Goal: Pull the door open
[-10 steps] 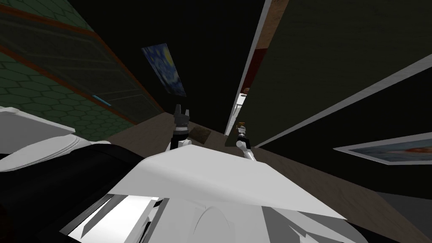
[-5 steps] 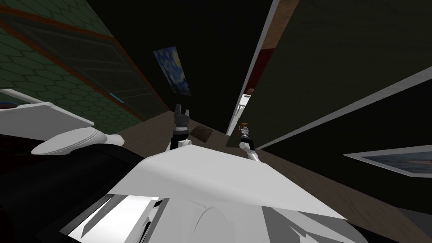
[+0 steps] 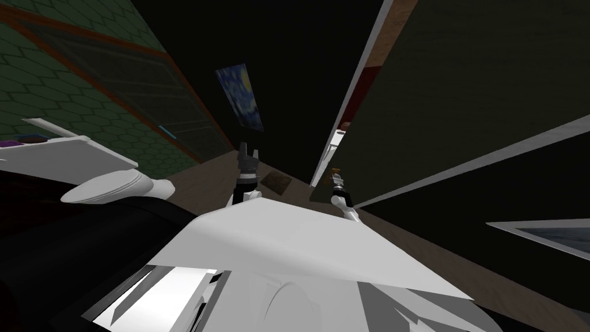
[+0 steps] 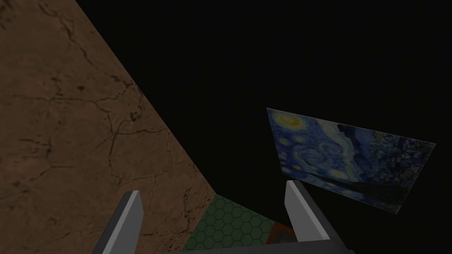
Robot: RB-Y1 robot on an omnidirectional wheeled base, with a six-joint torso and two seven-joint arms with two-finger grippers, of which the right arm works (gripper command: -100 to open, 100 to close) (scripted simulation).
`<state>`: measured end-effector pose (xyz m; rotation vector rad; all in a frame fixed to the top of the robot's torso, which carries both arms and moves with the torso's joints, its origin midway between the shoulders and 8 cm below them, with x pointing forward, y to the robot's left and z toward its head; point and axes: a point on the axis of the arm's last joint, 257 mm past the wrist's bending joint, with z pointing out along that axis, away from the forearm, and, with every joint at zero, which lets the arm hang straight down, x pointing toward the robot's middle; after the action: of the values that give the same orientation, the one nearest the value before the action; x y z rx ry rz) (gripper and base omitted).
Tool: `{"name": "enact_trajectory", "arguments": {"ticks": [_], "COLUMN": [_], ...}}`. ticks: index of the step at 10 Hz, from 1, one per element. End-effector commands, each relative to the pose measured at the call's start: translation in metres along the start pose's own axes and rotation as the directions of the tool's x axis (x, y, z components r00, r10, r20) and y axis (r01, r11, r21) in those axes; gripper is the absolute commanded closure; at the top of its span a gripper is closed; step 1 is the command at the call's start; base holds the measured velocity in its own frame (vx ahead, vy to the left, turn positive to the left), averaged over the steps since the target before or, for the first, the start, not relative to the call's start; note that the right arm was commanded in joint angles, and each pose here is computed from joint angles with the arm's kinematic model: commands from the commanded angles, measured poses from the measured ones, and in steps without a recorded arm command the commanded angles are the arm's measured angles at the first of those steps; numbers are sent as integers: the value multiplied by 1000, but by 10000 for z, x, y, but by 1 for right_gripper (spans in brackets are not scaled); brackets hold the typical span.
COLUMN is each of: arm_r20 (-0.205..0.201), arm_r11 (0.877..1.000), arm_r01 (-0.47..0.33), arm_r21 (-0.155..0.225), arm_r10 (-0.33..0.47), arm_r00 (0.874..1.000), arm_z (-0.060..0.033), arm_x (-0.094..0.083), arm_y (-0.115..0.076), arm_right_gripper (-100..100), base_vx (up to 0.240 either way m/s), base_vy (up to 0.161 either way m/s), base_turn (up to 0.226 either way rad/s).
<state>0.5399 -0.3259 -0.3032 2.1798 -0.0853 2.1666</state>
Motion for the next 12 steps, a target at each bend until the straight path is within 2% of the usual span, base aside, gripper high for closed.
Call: {"name": "enact_trajectory", "arguments": {"ticks": [1,3,6,7,12], "arm_r20": [-2,-4,-5,4,-4], "arm_r11": [1000,1000,1000,1000,1000], "arm_r01": [-11,-12,-13,-12,-12], "arm_r21": [14,9,6,4,22], "arm_r10": [11,13,13,12,12], "arm_r00": [1000,1000,1000,1000,1000], "arm_z": [5,4,2,-20,-54], "arm_x": [26,49,66,24,55], "arm_y": [2,140,228,226,290], "arm_right_gripper": [100,100,100,100,100], "base_vx": [142,173,191,88,-169], "base_vy": [-11,-1,32,1,-41], "base_turn": [87,68,-2,-1,104]}}
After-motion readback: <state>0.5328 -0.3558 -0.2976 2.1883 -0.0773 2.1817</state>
